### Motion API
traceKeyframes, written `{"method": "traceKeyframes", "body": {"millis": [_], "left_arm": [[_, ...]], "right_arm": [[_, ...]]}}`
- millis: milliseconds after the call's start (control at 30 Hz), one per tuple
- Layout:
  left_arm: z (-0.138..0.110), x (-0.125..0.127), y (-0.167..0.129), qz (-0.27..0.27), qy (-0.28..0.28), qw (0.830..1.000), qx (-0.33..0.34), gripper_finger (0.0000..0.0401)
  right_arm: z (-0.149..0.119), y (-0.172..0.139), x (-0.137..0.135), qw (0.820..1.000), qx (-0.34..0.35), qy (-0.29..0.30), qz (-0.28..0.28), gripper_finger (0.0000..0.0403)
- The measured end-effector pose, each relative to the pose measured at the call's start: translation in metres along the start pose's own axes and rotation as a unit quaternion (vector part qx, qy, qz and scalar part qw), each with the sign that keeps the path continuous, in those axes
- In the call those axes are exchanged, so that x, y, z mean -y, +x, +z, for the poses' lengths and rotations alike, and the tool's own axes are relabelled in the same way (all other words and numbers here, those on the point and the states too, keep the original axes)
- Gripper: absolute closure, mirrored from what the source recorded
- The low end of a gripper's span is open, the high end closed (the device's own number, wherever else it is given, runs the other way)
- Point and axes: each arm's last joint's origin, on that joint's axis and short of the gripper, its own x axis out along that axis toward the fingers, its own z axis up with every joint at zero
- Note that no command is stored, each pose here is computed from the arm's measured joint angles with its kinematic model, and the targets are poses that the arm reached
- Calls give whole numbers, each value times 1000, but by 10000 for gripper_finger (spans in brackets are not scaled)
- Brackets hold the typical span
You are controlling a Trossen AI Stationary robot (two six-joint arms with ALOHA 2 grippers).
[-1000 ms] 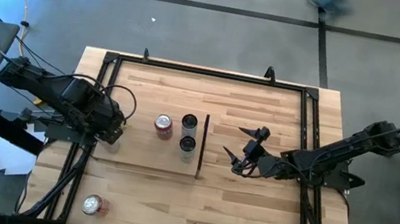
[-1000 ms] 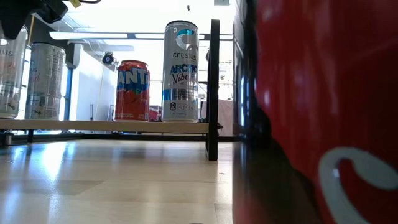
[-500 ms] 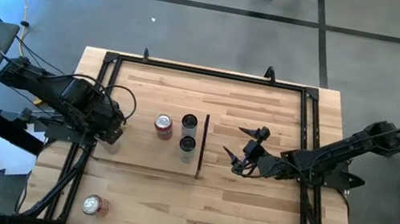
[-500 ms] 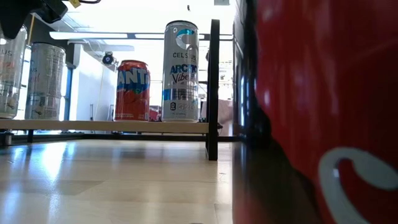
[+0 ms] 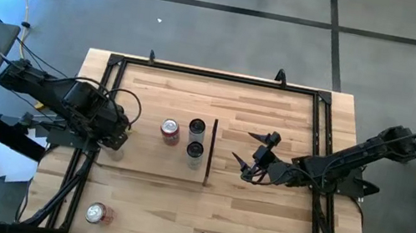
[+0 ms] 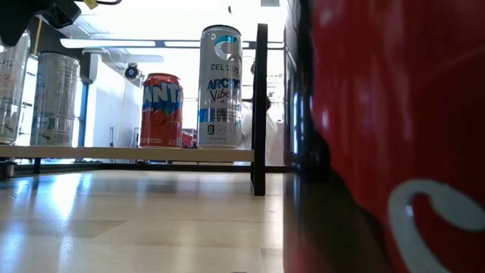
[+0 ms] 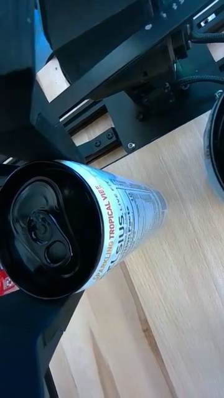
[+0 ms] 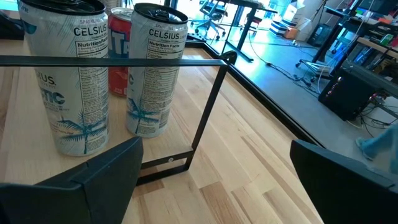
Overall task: Place canned beverage on shelf
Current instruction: Put the white yellow soda can aligned with the other white yellow soda can on the shelf
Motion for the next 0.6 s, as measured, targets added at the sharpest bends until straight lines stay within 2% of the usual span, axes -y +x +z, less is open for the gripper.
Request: {"method": "traceKeyframes", "body": {"millis": [300,500,600], "left_arm": [[1,0,0,1,0,1000,9,99],[0,0,-2,-3,-12,1000,-1,95],[-1,-1,-13,-28,-10,1000,2,94]], "right_arm": [[0,0,0,1000,0,0,0,9],[0,0,0,1000,0,0,0,9],[0,0,0,1000,0,0,0,9]]}}
